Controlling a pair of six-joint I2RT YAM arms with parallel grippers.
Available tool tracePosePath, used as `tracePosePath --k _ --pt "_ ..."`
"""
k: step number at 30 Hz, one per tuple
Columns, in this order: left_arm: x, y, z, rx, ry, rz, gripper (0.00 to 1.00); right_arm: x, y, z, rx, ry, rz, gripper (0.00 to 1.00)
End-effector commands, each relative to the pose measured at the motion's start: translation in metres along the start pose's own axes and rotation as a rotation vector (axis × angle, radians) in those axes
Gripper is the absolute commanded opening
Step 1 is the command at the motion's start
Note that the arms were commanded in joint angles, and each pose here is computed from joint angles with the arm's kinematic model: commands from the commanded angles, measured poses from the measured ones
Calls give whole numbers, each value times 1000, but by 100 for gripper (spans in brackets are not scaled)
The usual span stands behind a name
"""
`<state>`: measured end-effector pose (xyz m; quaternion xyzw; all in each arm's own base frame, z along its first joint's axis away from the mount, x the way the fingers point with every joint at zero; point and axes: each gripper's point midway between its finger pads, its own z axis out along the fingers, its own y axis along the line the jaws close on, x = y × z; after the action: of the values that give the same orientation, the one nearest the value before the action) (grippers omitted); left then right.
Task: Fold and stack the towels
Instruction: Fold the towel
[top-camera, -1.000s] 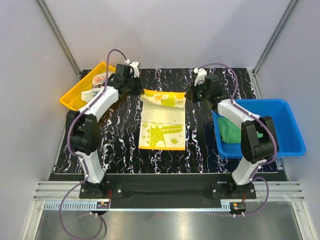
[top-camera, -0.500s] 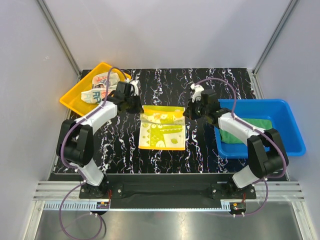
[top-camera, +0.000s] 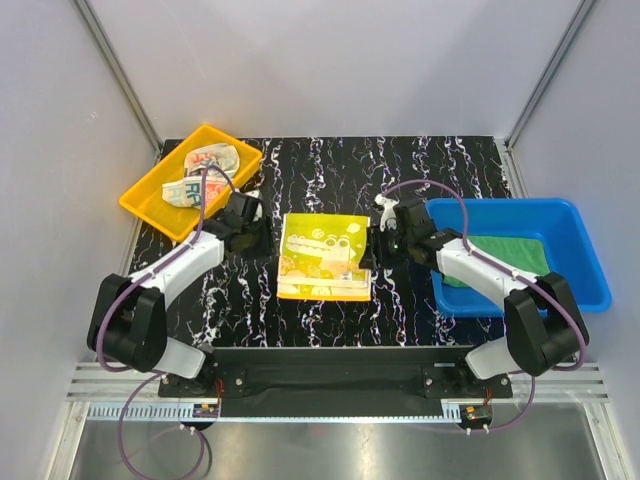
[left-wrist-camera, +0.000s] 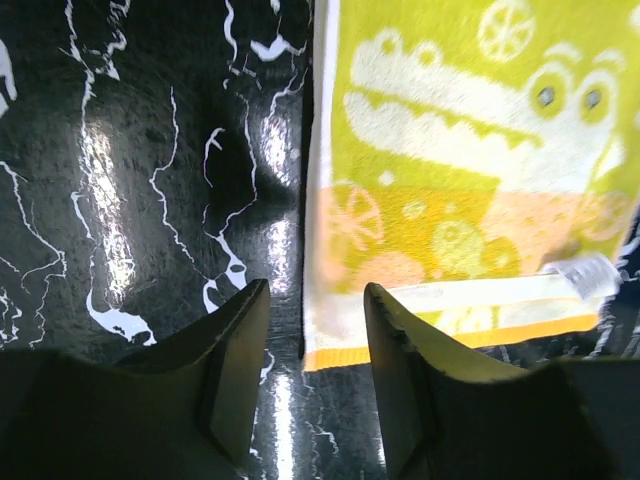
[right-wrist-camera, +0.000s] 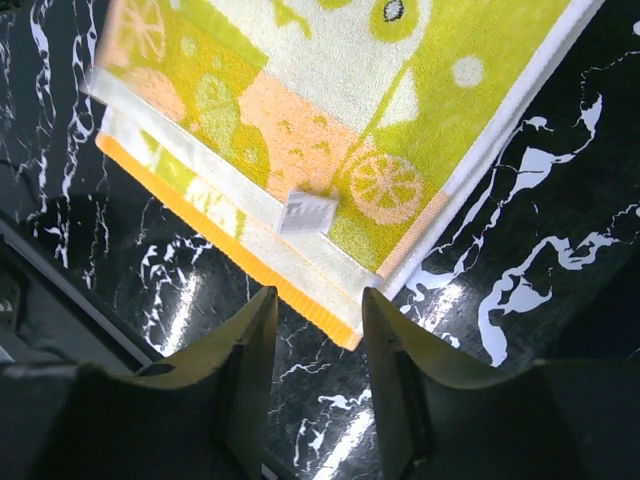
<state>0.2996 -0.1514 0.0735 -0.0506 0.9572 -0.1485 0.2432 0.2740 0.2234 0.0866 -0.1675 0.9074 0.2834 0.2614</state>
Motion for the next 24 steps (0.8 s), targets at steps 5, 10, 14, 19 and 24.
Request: tracePosePath --k 5,10,14,19,24 --pt "-27 -22 -13 45 -38 -47 49 -14 2 -1 101 3 329 44" --pt "-6 -10 -2 4 33 -50 47 10 -10 11 209 78 418 38" --pt "13 -4 10 11 71 -65 44 19 -16 20 254 92 432 34" --pt "31 1 21 11 122 -90 43 34 -18 34 270 135 447 32" --pt "38 5 26 2 126 -111 43 46 -21 40 300 151 452 33"
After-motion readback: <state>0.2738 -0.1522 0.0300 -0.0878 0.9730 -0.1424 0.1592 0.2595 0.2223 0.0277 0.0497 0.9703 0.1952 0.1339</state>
